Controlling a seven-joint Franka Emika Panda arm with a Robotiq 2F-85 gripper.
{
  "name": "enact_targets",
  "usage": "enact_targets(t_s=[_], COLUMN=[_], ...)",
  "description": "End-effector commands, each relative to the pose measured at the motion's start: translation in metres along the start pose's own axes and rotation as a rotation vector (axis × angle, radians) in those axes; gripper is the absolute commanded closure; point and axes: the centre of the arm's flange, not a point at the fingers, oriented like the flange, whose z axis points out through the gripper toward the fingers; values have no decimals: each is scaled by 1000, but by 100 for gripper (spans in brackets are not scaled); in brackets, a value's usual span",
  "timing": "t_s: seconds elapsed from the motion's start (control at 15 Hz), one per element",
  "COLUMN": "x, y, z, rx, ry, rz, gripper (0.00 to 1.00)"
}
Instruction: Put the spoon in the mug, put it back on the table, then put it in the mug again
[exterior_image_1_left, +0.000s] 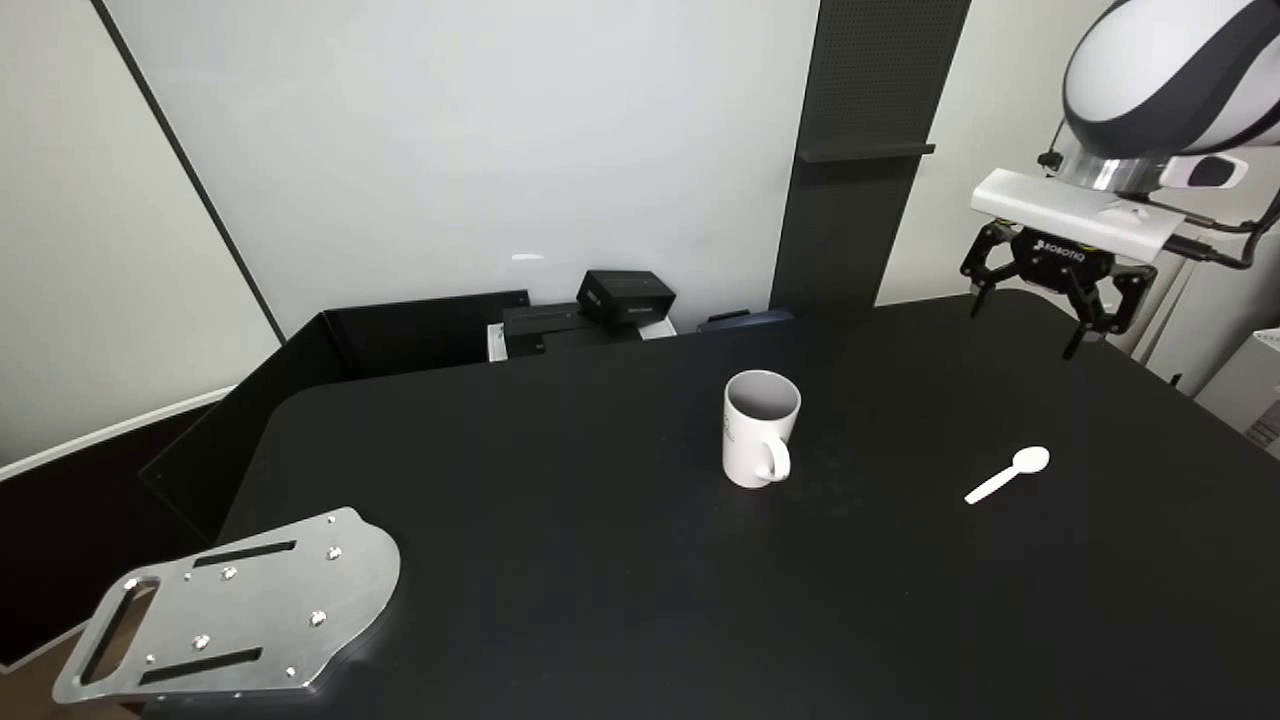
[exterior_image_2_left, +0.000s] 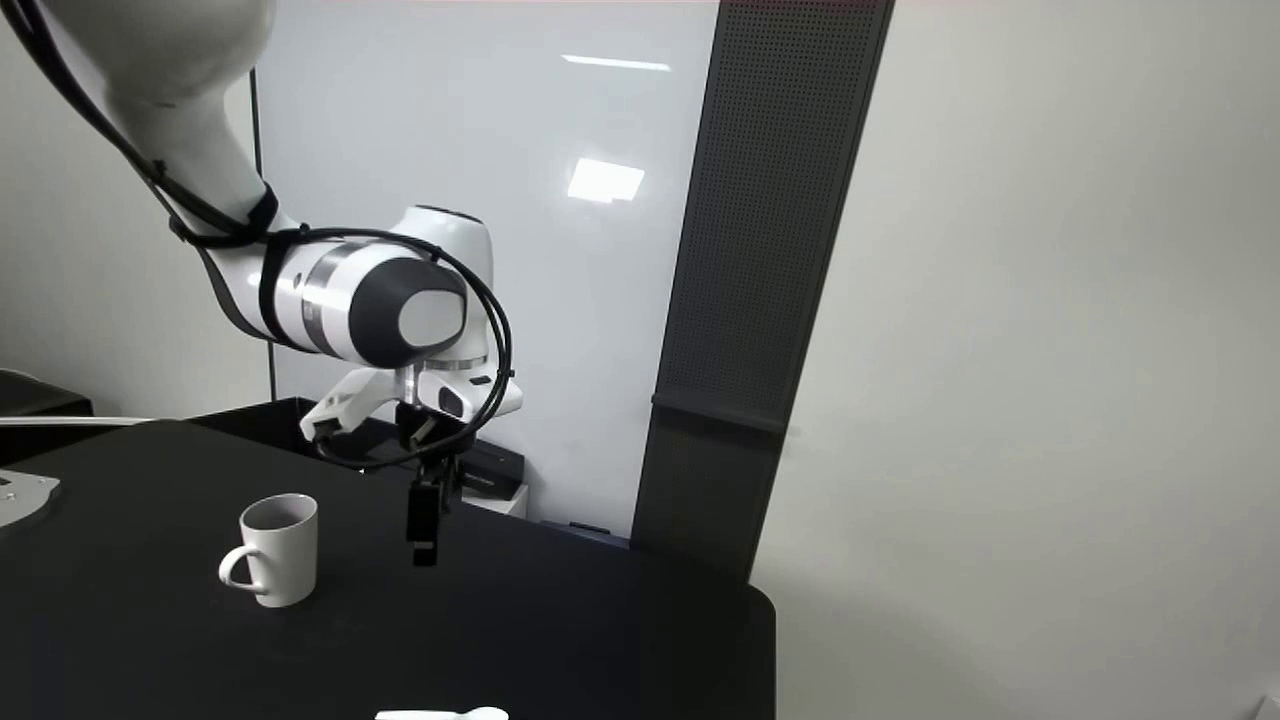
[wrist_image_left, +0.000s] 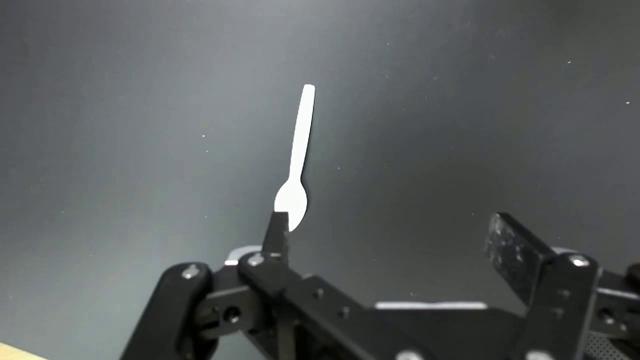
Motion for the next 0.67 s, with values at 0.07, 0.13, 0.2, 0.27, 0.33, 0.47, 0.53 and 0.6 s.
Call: enact_targets(t_s=[0.07, 0.13, 0.2, 0.27, 0.33, 0.47, 0.53, 0.6], x=[1, 0, -1, -3, -4, -7, -9, -11], y=[-5, -4, -2, 0, 2, 5, 7, 8], z=[30, 38, 44, 51, 58, 70, 77, 83], rx=[24, 24, 25, 27, 27, 34, 39, 41], ry=[26, 30, 33, 38, 40, 48, 56, 60], rz=[64, 64, 60, 54, 46, 28, 16, 7], gripper=[0, 0, 0, 0, 0, 0, 0, 0])
